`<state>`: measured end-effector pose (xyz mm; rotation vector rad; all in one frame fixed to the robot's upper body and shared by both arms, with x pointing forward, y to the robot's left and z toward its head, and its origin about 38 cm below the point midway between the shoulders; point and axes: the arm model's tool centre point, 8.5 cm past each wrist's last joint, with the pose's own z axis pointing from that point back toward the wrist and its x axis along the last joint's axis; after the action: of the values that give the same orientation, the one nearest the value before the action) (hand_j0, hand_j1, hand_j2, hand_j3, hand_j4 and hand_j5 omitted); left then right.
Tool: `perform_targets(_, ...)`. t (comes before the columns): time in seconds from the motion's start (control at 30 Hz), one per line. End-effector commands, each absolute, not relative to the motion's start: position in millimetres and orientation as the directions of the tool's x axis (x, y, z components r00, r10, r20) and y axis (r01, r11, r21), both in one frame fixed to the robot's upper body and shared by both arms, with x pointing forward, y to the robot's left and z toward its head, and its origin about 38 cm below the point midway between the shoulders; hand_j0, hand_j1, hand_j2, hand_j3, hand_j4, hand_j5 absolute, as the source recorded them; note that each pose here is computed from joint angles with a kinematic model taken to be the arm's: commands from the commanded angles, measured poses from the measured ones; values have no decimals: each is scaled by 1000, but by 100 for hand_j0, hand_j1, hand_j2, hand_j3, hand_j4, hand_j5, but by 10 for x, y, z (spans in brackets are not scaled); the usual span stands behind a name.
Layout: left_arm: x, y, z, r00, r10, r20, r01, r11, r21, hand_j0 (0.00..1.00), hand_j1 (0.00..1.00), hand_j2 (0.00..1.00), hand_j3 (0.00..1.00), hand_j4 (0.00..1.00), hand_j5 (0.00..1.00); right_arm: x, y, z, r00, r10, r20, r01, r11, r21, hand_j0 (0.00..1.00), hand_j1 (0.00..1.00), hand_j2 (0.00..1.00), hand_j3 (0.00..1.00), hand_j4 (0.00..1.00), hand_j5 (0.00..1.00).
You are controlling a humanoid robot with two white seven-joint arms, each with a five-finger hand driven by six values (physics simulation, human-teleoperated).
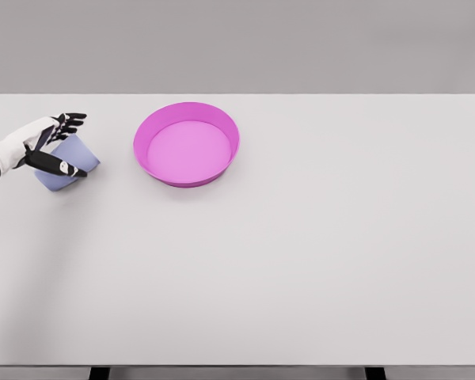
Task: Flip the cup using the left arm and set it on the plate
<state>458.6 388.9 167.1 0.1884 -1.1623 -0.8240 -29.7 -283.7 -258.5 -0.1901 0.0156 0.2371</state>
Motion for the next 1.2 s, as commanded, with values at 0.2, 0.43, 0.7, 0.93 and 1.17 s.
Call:
perform_targets(0.2,4591,3909,1671,153,-658,737,471,704,531,100,100,100,100,100,100,-296,-2838,-2585,972,232,-38,-235,954,-185,100,100,100,100,100,100)
perform_targets(0.43,4603,3944,1659,170,-658,734,466,710,528,100,100,100,100,100,100,-296,-2838,-2585,972,232,-38,-235,954,-185,100,100,100,100,100,100)
perform_targets(0.7,4612,3938,1621,185,-668,721,464,706,534,100,100,100,100,100,100,-291,-2839,-2585,972,232,-38,-235,954,-186,100,100,100,100,100,100)
perform_targets(0.93,4608,3933,1618,183,-668,721,467,705,534,74,74,74,74,74,74,-301,-2839,-2584,972,232,-39,-235,954,-186,100,100,100,100,100,100)
perform_targets(1.17,4596,3901,1570,186,-673,716,481,697,531,72,72,72,72,72,72,-296,-2838,-2585,972,232,-38,-235,954,-185,100,100,100,100,100,100)
